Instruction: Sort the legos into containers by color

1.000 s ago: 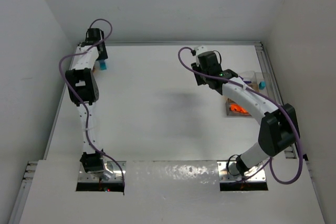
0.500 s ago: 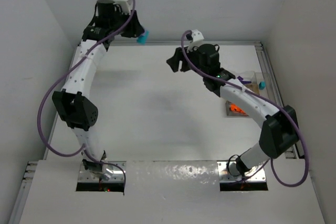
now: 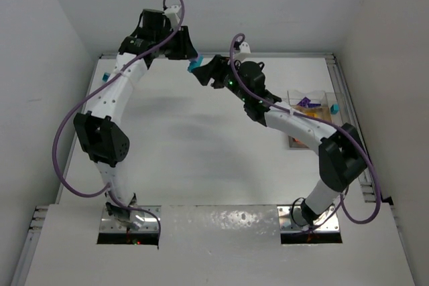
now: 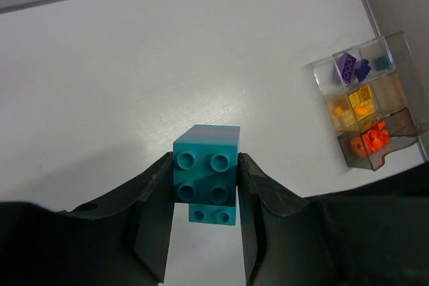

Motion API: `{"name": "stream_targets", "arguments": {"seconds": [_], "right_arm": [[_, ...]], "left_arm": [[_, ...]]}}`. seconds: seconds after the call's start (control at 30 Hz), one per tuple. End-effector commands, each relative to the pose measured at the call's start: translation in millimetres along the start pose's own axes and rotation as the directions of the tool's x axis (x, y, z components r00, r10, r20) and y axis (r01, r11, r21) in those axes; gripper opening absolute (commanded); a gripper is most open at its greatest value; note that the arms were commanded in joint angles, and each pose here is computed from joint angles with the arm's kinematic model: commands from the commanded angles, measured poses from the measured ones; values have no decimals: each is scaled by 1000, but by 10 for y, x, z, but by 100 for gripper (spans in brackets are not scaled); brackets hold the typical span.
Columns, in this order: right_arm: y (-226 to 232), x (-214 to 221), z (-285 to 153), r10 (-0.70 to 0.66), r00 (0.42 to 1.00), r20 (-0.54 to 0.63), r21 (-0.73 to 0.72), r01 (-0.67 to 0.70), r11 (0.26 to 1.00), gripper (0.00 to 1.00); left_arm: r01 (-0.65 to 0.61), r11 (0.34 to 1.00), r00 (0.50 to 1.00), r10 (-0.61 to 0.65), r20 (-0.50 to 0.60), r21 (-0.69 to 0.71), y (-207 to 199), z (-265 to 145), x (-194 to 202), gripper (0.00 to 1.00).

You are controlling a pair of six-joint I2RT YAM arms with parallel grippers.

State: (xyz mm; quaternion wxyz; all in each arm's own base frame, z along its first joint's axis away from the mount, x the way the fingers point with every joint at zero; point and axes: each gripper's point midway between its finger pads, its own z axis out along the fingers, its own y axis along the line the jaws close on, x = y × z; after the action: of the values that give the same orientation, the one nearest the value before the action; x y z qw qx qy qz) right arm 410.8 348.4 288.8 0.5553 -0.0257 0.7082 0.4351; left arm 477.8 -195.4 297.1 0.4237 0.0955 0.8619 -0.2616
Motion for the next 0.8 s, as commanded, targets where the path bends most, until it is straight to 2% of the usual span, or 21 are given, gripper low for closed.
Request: {"name": "stream_targets", "arguments": {"seconds": [0.0, 0.23, 0.37, 0.6, 0.77], "right_arm": [[38, -167, 144, 76, 994, 79, 3, -77, 997, 67], [-70, -208, 291, 69, 993, 101, 58, -75, 995, 66], [-74, -209, 375, 67, 992, 110, 55, -74, 996, 58], [-120, -74, 527, 114, 991, 73, 57, -118, 991, 51], [-169, -15, 556, 110, 993, 45, 85, -114, 990, 51]], "left_arm": [[-1, 1000, 1000, 0, 30, 26, -191, -112, -78, 0], [1, 999, 1000, -2, 25, 37, -237, -146, -80, 0], [11, 999, 1000, -11, -1, 35, -230, -168, 15, 0], [21, 999, 1000, -22, 10, 47, -267, -174, -10, 0], [21, 999, 1000, -22, 20, 49, -268, -174, -45, 0]]}}
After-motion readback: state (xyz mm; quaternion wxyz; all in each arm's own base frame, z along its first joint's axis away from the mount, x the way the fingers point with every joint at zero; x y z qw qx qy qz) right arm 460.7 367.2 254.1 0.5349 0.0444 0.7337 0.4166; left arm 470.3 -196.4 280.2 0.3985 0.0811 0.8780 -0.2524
